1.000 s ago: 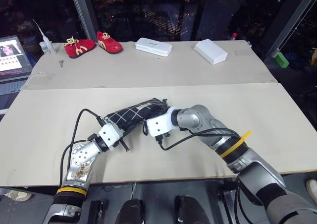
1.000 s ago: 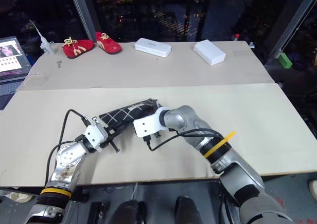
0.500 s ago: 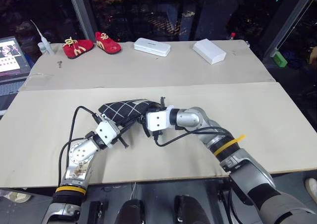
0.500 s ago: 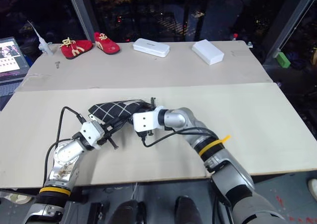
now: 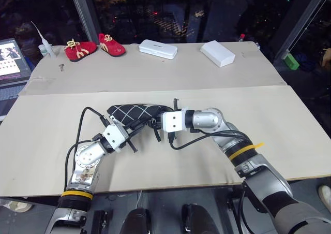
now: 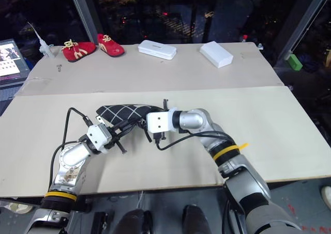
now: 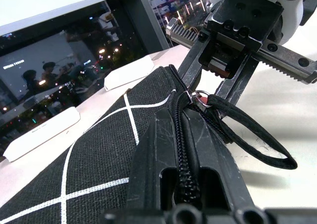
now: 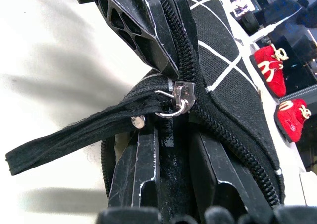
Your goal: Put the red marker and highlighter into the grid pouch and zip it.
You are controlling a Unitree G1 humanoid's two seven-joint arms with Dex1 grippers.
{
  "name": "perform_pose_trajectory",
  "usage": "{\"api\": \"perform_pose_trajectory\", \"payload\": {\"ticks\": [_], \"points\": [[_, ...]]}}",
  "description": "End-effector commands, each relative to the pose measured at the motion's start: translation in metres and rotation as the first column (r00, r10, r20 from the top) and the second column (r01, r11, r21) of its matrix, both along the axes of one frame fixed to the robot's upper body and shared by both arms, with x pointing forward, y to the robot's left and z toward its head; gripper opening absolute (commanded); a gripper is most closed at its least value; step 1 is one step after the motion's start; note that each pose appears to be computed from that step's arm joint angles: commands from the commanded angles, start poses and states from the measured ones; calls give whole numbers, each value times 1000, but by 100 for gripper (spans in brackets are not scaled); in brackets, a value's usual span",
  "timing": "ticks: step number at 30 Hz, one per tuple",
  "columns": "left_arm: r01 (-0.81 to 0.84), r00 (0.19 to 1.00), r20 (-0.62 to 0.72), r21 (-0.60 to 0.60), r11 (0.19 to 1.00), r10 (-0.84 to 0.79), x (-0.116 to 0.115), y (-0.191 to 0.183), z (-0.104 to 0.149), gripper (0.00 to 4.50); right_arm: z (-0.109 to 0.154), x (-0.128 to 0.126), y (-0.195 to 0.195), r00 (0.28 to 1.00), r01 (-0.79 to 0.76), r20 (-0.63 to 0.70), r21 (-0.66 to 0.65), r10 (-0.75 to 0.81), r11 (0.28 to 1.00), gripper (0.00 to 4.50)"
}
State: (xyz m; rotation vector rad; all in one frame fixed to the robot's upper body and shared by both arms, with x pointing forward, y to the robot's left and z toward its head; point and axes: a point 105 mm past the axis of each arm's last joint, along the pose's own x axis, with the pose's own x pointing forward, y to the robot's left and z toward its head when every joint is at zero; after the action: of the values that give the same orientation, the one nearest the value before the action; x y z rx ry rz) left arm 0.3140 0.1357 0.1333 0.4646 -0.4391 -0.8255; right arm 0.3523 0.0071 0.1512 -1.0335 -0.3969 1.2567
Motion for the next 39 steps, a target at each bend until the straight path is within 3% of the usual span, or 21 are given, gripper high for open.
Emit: {"api": "perform_pose_trajectory", "payload": {"ticks": [1, 5, 9, 13, 17, 28, 39], "points": [[-16, 999, -32, 1, 1000, 16, 3, 3, -6, 0, 25, -12, 14, 992, -90, 98, 57, 85, 994, 46], [-20, 999, -35, -1, 1000, 20, 5, 3, -7, 0, 23, -10, 10, 991, -84, 106, 30, 81, 996, 46], [-41, 998, -48, -34, 999, 40, 8, 6, -7, 0, 14, -17, 4, 993, -114, 34, -3, 114, 993, 46], [-73, 995, -70, -84, 994, 67, 14, 10, -5, 0, 16, -26, 9, 987, -134, -81, 76, 140, 988, 46], [-106, 987, -132, -149, 983, 86, 19, 15, -11, 0, 38, -20, 16, 991, -110, -54, 161, 120, 981, 46], [-98, 977, -205, -162, 982, 64, 19, 19, -21, 0, 35, 17, -23, 983, 52, 181, -69, -39, 996, 46], [-36, 975, -224, -127, 991, 7, 14, 18, -19, 0, 52, 30, -64, 966, 149, 224, -82, -127, 985, 46]]}}
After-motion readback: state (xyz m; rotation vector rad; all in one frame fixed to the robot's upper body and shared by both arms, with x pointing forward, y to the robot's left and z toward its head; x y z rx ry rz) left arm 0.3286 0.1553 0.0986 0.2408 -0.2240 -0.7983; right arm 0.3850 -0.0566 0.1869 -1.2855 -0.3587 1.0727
